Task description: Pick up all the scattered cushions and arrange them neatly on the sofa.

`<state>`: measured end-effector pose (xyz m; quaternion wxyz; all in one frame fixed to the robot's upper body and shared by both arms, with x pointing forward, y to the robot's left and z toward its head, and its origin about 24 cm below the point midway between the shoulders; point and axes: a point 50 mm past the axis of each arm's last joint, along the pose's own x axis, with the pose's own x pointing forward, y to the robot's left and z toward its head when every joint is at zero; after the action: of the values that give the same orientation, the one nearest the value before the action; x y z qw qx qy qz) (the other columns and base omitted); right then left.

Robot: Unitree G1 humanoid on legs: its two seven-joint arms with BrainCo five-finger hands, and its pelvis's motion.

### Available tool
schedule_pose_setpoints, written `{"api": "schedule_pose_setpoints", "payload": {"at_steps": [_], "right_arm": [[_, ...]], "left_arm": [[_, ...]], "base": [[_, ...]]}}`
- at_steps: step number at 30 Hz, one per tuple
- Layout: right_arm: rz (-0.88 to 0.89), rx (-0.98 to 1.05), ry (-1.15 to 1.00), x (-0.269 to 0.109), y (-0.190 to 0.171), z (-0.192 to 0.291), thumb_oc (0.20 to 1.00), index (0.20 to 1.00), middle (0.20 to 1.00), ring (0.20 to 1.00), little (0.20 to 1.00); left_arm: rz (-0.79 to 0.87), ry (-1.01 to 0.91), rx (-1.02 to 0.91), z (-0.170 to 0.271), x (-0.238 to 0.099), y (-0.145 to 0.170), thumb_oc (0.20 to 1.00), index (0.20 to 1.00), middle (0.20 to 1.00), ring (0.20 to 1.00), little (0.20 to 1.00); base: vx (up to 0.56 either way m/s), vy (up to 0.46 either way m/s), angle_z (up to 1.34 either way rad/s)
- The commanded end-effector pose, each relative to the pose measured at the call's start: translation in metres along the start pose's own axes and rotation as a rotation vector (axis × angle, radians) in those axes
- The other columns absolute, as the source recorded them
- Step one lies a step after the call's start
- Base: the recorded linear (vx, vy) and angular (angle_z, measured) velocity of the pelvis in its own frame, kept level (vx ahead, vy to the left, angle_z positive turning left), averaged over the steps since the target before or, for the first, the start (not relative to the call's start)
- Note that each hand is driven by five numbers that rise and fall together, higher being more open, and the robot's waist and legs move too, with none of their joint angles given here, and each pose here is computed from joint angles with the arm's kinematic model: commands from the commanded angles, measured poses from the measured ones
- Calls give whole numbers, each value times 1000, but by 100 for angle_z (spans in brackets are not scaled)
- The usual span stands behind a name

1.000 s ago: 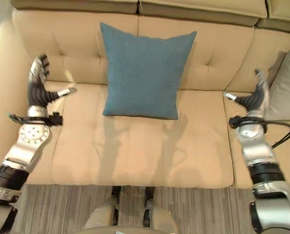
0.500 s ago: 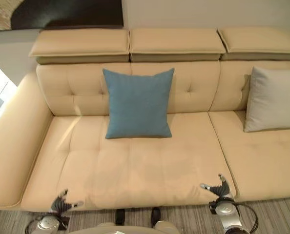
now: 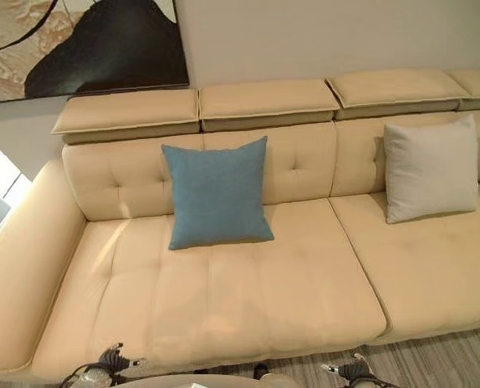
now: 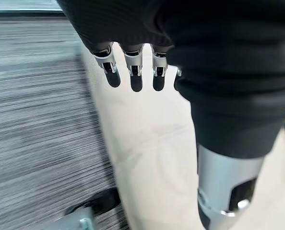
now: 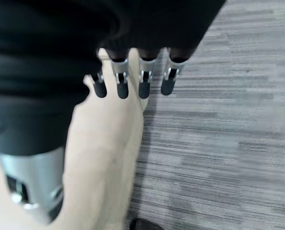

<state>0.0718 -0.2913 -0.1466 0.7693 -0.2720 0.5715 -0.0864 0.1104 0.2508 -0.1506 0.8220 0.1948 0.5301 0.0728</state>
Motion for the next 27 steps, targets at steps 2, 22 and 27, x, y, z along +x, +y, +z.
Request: {"api": "schedule_pose_setpoints", "payload": {"at_steps": [2,22,27], "right_arm": [[-4,9,-21,4,-2,20,1000,1000,1000,1000,1000],[-69,-22,-19,11,-41,58,1000,1000,1000,1000,1000],[-74,-25,-2,11,-42,55,1000,1000,1000,1000,1000]], "left_arm": [[43,-34,44,13,4,21,1000,1000,1000,1000,1000],[103,-1,36,26,9,57,1000,1000,1000,1000,1000],[98,15,25,25,9,58,1000,1000,1000,1000,1000]], "base": [[-153,192,8],[-120,36,-20],[24,-36,11]]}}
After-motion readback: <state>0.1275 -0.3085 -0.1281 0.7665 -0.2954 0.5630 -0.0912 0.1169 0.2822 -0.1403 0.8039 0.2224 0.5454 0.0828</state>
